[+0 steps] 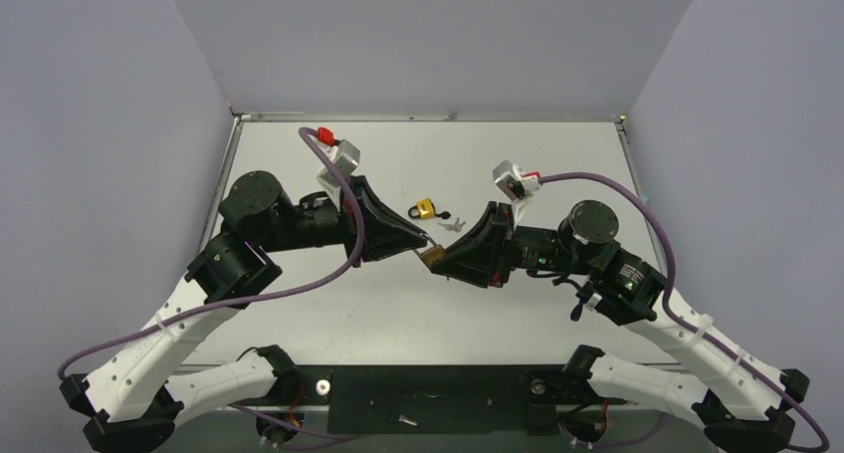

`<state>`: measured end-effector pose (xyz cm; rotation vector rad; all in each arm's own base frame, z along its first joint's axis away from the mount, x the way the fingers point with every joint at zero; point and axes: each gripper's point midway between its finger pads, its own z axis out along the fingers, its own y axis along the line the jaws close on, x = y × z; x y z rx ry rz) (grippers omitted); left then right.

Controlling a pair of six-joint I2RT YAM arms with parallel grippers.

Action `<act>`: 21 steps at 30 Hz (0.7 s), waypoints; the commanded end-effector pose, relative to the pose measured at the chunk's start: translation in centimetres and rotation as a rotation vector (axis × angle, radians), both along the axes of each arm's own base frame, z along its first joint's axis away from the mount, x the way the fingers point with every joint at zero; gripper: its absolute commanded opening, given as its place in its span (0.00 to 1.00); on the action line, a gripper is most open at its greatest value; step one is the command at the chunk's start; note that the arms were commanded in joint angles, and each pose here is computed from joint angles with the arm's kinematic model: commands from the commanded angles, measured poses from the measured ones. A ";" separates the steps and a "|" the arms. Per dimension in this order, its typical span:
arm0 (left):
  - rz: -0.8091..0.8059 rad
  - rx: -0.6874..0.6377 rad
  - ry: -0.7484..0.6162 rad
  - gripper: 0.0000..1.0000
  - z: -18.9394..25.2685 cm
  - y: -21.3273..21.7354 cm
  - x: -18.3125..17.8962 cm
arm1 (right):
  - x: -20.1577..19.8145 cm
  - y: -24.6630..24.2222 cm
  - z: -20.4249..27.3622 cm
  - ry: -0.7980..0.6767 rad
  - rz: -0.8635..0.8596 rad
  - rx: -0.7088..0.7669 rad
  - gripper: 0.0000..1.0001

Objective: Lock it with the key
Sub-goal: Lock the lock.

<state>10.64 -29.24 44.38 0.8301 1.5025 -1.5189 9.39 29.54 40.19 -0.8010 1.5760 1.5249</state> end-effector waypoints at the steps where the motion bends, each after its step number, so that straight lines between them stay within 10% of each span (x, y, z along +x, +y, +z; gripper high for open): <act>1: -0.148 0.048 0.026 0.00 -1.5 -0.1 -2.9 | -0.4 -1.0 8.3 -0.134 -0.011 0.273 0.00; 21: -0.206 -0.001 0.037 0.00 0.9 1.2 -3.6 | -0.9 -0.9 6.7 -0.142 0.006 0.188 0.00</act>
